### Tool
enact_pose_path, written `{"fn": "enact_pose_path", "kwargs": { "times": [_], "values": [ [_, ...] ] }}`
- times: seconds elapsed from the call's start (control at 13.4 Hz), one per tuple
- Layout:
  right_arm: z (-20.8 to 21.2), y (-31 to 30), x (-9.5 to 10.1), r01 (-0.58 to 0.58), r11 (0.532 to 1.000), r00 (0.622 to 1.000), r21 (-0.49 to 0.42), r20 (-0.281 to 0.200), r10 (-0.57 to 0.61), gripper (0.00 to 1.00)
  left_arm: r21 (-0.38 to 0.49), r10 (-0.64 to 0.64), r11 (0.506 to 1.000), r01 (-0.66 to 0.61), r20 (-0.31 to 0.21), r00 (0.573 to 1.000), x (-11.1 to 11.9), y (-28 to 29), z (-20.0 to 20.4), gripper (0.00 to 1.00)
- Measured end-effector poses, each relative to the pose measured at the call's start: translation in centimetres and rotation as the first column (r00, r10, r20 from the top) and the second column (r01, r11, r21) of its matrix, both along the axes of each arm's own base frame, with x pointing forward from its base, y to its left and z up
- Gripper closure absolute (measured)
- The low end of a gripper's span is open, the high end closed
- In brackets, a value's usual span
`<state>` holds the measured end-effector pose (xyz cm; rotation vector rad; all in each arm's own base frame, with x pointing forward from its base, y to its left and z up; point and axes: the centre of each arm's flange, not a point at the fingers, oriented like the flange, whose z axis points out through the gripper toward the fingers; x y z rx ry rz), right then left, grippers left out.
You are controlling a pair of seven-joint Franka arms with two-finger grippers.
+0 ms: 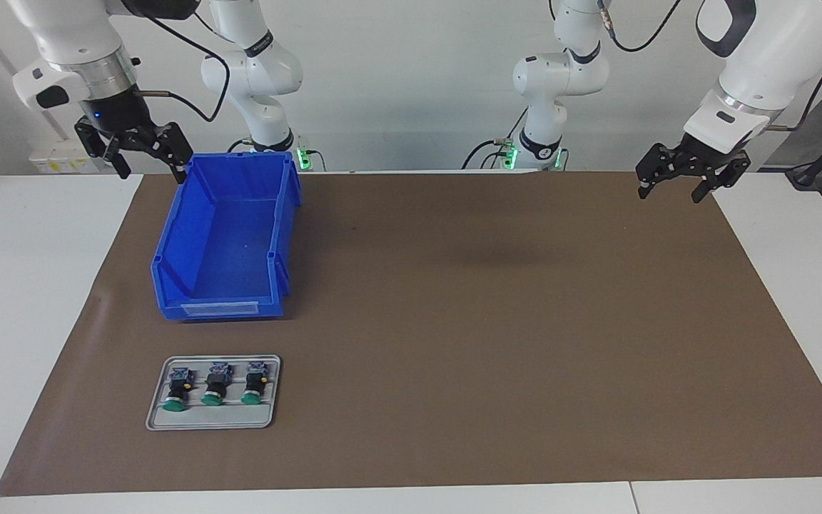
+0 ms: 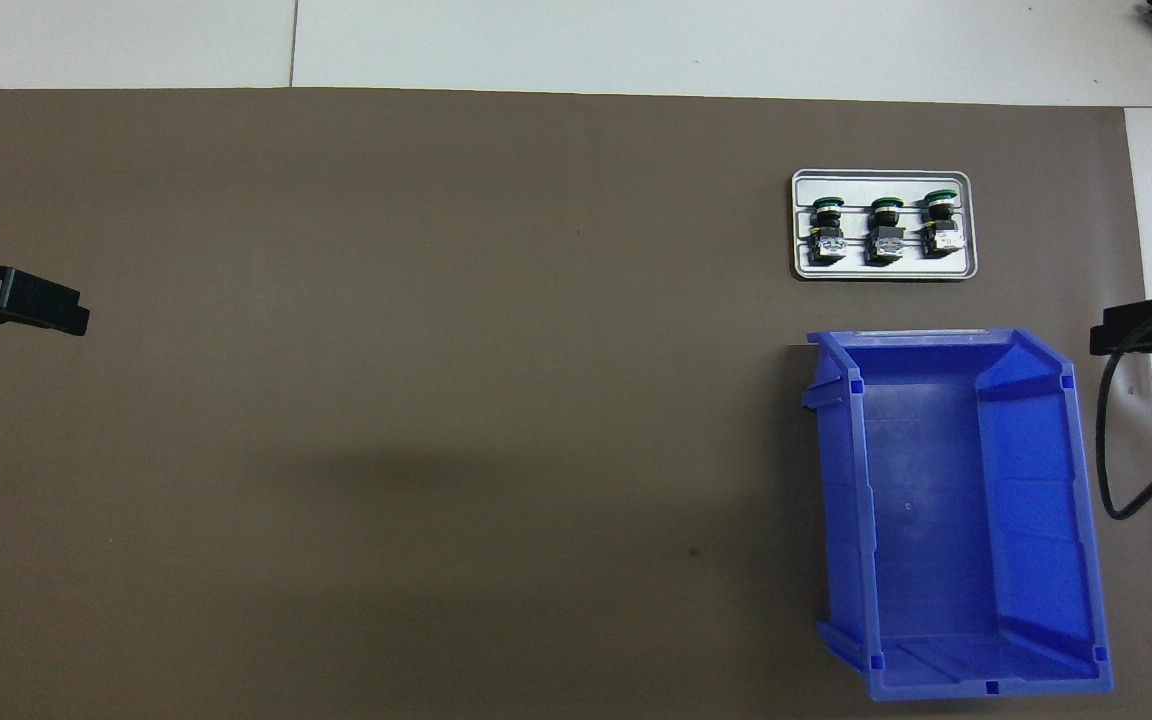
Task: Place and press button with both arms
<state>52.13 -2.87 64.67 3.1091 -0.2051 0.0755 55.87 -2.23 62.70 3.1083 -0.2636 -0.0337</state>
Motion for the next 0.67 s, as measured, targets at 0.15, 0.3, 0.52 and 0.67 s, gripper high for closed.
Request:
{"fn": "enact_pose_path", "kwargs": {
  "times": [0.15, 0.3, 0.52, 0.67],
  "values": [
    [-0.3, -0.4, 0.0, 0.008, 1.0, 1.0, 0.001, -0.007, -0.008, 0.0, 0.0, 0.0, 1.0, 0.0, 0.0, 1.0, 0.0, 0.0, 0.0, 0.0],
    [-0.7, -0.5, 0.1, 0.01, 1.0, 1.0, 0.001, -0.013, -0.01, 0.0, 0.0, 0.0, 1.0, 0.0, 0.0, 1.0, 0.0, 0.0, 0.0, 0.0],
    [-1.9, -0.7, 2.3, 0.01, 1.0, 0.999, -0.004, 0.042, -0.01, 0.0, 0.0, 0.0, 1.0, 0.0, 0.0, 1.0, 0.0, 0.0, 0.0, 0.0],
    [-5.0, -0.7, 6.0, 0.006, 1.0, 0.995, -0.011, 0.098, -0.005, 0.0, 0.0, 0.0, 1.0, 0.0, 0.0, 1.0, 0.0, 0.0, 0.0, 0.0]
  ]
}}
